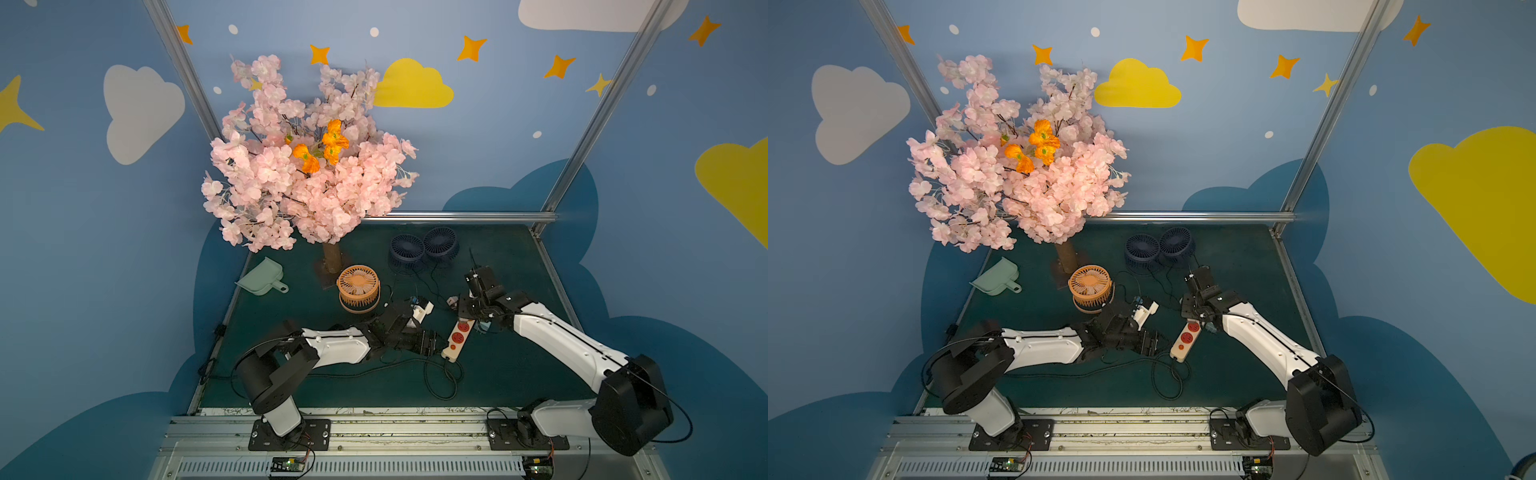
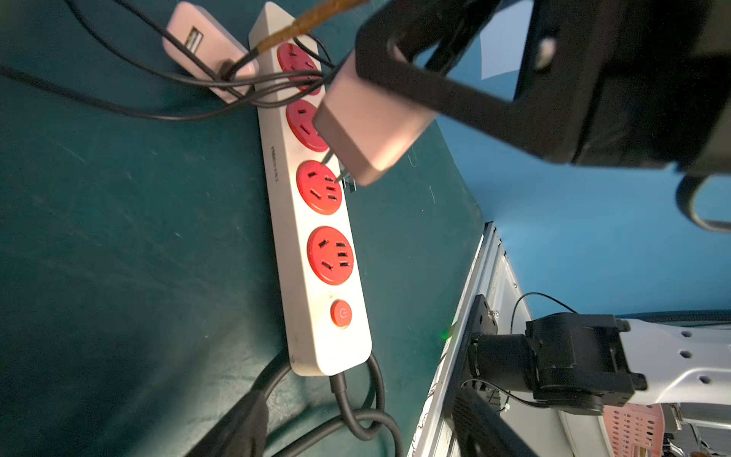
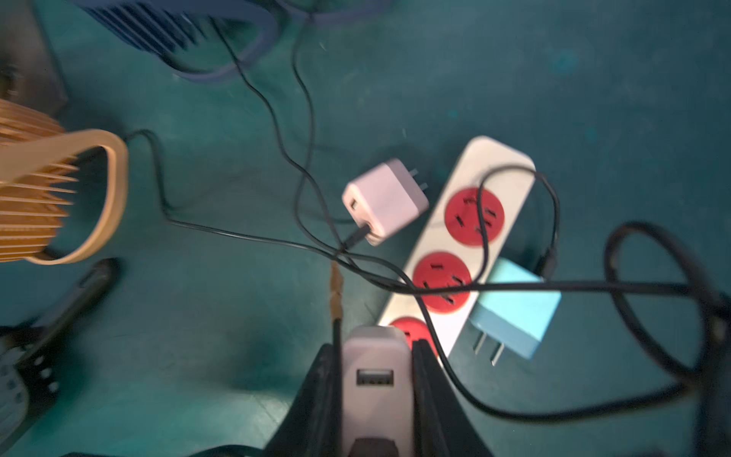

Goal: Plug the desk fan into the power strip
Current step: Insert the plug into the socket.

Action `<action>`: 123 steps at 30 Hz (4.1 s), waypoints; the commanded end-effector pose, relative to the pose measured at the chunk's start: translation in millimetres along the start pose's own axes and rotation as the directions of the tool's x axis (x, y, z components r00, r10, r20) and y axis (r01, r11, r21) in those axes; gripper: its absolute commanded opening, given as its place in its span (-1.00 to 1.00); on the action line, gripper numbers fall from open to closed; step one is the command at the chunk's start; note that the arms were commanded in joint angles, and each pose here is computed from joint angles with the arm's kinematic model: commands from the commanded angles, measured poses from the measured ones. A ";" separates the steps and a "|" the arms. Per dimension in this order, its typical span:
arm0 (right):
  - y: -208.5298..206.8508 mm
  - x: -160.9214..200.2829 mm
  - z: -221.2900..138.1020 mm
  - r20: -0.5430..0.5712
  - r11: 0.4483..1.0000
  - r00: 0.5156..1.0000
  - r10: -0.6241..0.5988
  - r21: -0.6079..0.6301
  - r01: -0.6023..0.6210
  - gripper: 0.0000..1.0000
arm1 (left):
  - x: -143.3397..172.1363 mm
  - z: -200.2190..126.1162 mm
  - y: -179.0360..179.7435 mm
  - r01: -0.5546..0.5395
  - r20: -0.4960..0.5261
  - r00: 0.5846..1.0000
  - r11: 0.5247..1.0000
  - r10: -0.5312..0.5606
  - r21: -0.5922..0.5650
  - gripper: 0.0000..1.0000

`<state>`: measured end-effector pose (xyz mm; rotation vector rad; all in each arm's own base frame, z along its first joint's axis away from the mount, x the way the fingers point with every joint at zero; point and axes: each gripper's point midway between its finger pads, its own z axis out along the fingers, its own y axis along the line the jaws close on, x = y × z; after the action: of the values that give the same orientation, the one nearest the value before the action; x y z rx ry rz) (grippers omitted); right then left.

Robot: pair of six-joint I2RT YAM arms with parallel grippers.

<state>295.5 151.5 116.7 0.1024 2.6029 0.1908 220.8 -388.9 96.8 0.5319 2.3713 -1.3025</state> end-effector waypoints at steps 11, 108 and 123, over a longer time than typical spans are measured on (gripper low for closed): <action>-19.0 32.5 -11.3 0.080 0.977 0.986 0.147 0.146 -0.157 -1.00 | 10.9 22.8 15.2 0.021 -0.057 0.998 0.999 -0.023 -0.025 0.26; -14.4 117.5 32.9 0.015 0.922 0.981 0.196 0.337 -0.189 -1.00 | 19.9 49.2 21.5 0.061 -0.098 0.993 0.998 -0.062 -0.019 -0.11; -29.0 154.1 22.8 0.005 0.908 0.979 0.203 0.372 -0.190 -1.00 | 31.5 49.9 28.5 0.085 -0.117 0.989 0.996 -0.087 -0.021 -0.15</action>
<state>236.0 156.7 82.3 0.5125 2.2785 -0.1036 220.1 -413.8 44.5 0.5156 2.5085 -1.3081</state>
